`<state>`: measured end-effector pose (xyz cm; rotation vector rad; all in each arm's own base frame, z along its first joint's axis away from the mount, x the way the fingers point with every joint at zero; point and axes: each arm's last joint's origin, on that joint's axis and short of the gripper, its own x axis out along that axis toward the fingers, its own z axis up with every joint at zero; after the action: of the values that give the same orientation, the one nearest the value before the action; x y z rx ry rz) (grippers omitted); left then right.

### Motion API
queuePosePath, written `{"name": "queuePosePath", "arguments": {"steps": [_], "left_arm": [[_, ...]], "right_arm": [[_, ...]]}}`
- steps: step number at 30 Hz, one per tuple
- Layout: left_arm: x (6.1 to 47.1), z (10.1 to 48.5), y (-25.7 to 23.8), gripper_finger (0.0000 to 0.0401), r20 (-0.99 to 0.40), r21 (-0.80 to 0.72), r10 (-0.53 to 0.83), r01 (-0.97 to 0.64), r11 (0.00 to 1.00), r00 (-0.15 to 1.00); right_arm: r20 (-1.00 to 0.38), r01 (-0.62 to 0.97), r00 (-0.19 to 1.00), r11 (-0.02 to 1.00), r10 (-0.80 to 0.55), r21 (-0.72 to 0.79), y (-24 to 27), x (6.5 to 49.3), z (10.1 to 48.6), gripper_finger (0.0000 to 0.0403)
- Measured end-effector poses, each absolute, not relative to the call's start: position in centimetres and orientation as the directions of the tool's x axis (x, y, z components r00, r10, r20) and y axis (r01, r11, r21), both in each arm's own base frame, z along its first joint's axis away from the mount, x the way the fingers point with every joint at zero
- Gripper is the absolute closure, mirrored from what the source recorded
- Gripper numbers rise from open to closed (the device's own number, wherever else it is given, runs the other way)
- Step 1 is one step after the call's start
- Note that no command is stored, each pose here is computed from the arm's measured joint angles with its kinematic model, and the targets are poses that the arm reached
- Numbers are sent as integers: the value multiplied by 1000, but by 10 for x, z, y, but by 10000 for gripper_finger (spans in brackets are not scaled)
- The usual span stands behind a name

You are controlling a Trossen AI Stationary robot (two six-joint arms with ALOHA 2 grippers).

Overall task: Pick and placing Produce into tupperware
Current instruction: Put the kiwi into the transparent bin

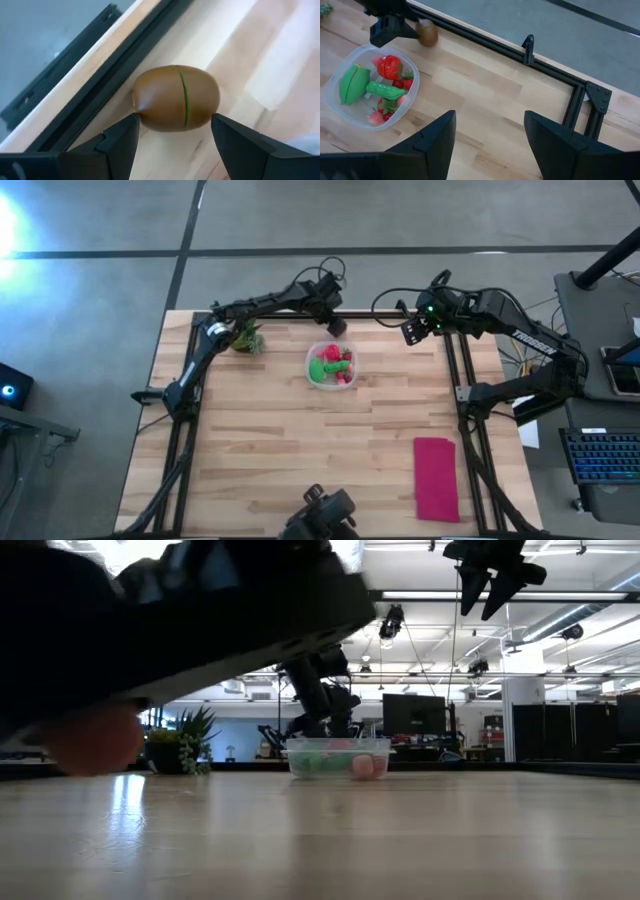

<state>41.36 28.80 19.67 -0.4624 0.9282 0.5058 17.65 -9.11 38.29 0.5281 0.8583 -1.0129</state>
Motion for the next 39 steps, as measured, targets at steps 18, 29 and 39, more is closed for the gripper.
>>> {"name": "queuePosePath", "arguments": {"steps": [18,29,39], "left_arm": [[433,199,248,168,-836,-176,-7,-256,951,549],[435,256,270,168,-750,-28,241,-393,919,616],[434,229,288,168,-772,-245,215,-592,768,599]], "right_arm": [[-820,896,259,443,-511,7,-91,177,383,174],[-831,896,240,443,-503,-9,-90,175,382,174],[-829,896,241,444,-504,-9,-90,175,382,174]]}}
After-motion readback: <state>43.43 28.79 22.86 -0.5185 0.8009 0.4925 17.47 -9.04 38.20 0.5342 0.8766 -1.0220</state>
